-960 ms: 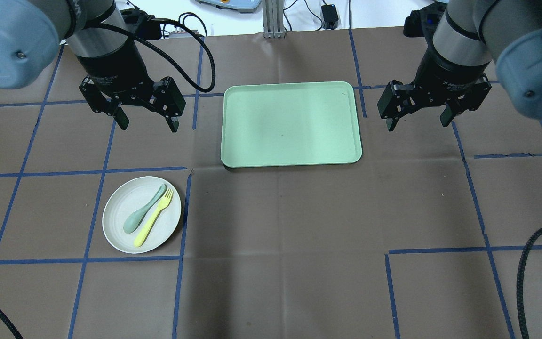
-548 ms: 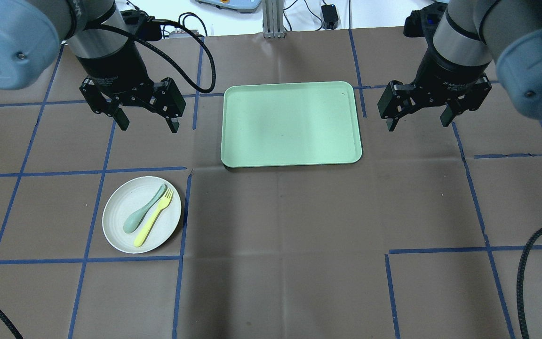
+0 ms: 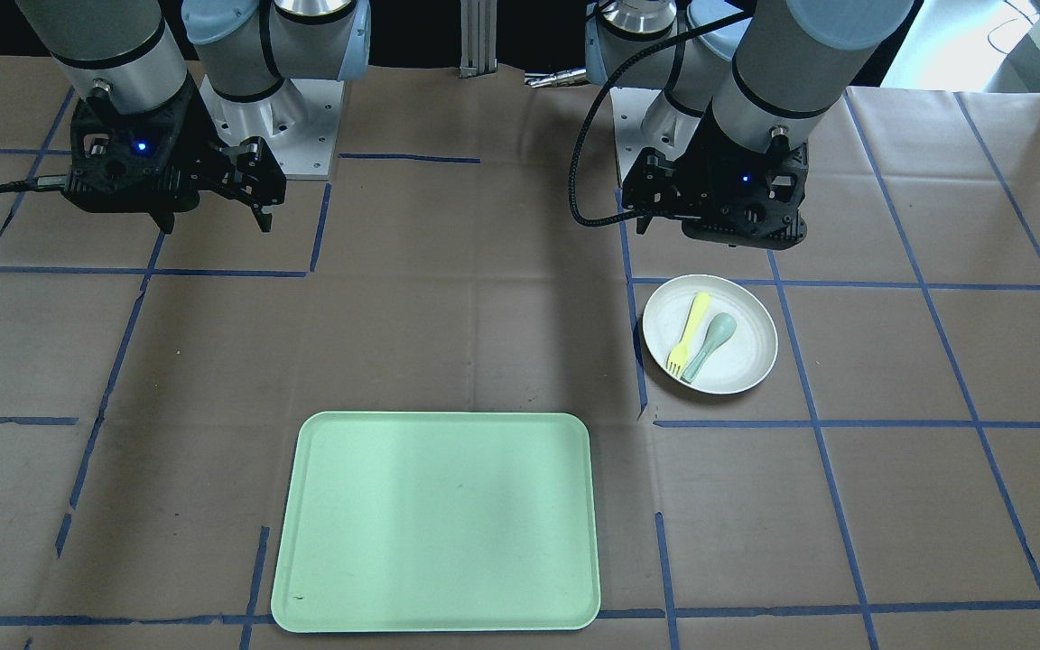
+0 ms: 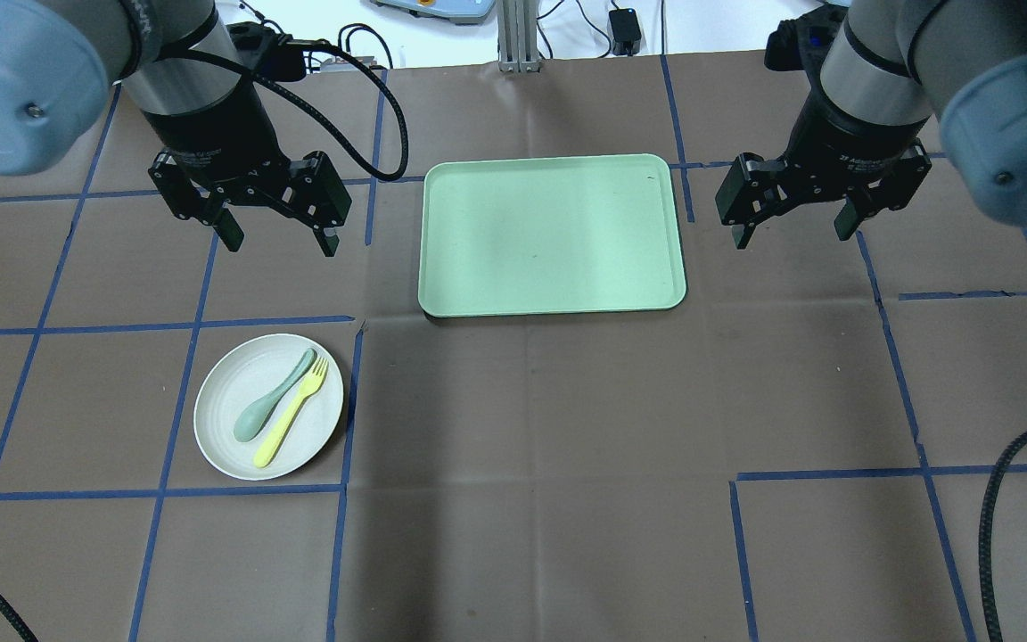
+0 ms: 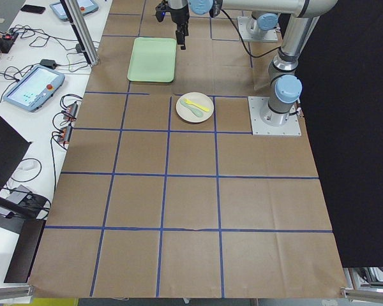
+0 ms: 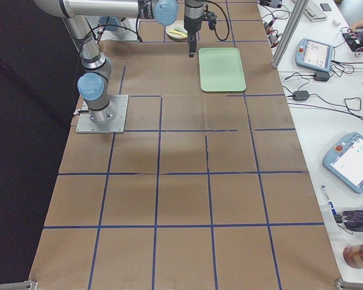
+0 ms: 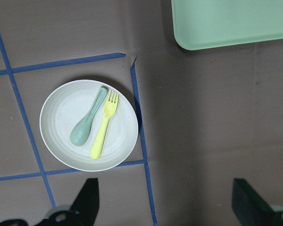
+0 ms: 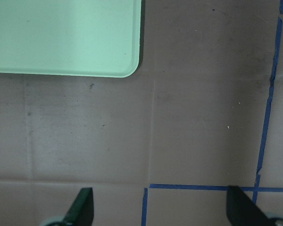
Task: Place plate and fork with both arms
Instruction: 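Lower the left gripper to the rim of the white plate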
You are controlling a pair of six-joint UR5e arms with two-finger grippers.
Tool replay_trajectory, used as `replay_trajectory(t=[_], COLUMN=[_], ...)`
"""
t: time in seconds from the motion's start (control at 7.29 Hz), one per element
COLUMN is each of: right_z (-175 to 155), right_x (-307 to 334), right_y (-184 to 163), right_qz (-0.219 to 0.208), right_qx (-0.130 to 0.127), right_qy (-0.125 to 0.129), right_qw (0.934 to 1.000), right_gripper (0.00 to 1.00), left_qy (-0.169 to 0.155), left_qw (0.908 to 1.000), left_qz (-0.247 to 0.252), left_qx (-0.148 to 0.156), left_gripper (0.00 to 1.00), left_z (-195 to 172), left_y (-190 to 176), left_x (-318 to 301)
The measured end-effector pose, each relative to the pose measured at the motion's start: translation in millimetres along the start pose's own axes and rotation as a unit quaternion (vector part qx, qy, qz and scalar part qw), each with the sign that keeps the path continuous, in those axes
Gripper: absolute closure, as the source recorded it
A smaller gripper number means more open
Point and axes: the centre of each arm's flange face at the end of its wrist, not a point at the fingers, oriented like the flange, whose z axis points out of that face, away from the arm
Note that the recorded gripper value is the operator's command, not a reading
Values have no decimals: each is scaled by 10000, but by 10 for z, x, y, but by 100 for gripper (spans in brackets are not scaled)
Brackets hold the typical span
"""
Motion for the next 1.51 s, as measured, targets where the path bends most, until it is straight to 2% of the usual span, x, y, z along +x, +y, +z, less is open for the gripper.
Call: replay_trajectory(t=[0.41, 0.69, 0.96, 1.23, 1.51], right_z=[-2, -5, -6, -3, -2], right_x=[0, -3, -6, -5, -6], right_y=[1, 4, 6, 5, 4], right_qz=[0, -2, -6, -5, -6], right_qx=[2, 3, 5, 1, -1], right_qy=[1, -1, -1, -3, 0], right_qw=[10000, 10000, 10000, 10000, 10000], right_gripper=[0, 0, 0, 0, 0], left_qy=[26, 147, 270, 524, 790], left_qw=[9998, 9971, 9896, 9810, 9699], left_qz=[50, 718, 1409, 1853, 2286], left_qx=[-166, -206, -95, -226, -290], left_gripper=[1, 1, 1, 1, 1], left_z=[199, 591, 1187, 1677, 2135], left_y=[12, -65, -54, 42, -44], left_x=[-82, -458, -1033, -1618, -2050])
